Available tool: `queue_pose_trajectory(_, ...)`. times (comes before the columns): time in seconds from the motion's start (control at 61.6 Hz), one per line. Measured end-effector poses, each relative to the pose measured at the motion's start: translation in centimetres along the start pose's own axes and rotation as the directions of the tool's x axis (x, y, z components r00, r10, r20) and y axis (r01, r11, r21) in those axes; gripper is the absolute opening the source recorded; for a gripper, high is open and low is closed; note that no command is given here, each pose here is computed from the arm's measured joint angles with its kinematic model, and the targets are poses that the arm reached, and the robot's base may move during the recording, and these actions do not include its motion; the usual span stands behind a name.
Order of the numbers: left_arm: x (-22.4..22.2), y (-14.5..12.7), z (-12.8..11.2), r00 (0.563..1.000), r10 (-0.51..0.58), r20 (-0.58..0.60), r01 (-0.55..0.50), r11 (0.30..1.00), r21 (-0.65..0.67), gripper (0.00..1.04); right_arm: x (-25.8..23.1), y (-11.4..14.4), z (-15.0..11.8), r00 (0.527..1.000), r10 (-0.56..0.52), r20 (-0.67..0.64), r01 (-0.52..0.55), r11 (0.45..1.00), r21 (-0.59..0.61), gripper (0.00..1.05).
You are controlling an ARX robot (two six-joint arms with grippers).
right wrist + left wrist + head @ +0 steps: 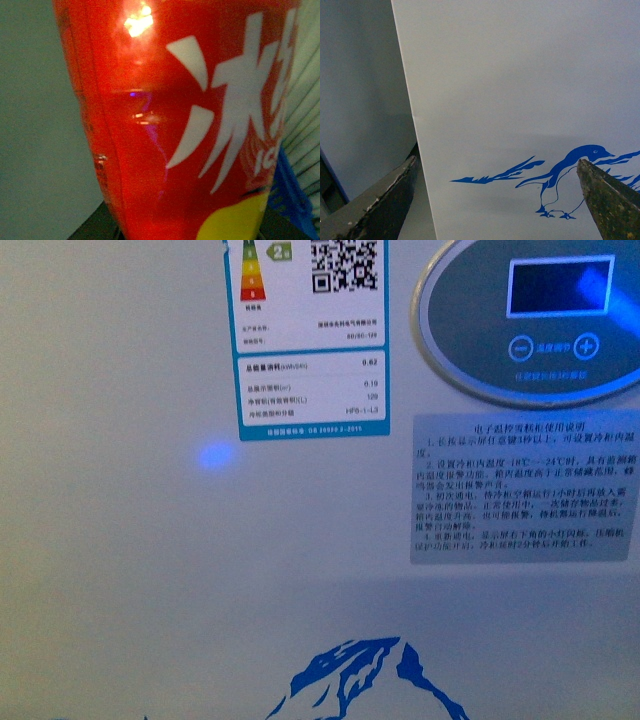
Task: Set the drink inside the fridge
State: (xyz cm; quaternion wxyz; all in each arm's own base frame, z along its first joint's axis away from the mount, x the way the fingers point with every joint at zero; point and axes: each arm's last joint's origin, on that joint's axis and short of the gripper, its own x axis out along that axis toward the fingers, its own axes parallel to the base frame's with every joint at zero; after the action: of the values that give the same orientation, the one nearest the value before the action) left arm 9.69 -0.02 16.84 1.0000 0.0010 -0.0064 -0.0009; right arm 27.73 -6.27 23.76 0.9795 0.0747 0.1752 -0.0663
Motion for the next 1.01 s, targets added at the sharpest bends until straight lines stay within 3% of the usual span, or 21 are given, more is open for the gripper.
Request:
queue_pose_trajectory(0.179,0.0,0.0,0.0,1.0,0.0,0.0,0.0,1.0,0.0,0.97,-9.8,1.4,2.5,0.969,0.059,0.24,-0.049,0.998,-0.046,0.37)
queue_pose_trajectory(0.357,0.0,0.0,0.0,1.0,0.0,0.0,0.0,1.0,0.0,0.97,-16.5,2.9,2.7,0.923,0.074,0.377,-0.043,0.995,-0.088,0.37)
queue_pose_trajectory(0.698,0.0,0.0,0.0,1.0,0.0,0.0,0.0,1.0,0.0,0.97,-20.2,5.3,0.6,0.878,0.042,0.477,0.001,0.996,-0.089,0.37)
queue_pose_trajectory(1.006,0.0,0.0,0.0,1.0,0.0,0.0,0.0,1.0,0.0,0.97,-19.1,6.0,-1.8,0.902,0.032,0.43,0.005,0.996,-0.085,0.37)
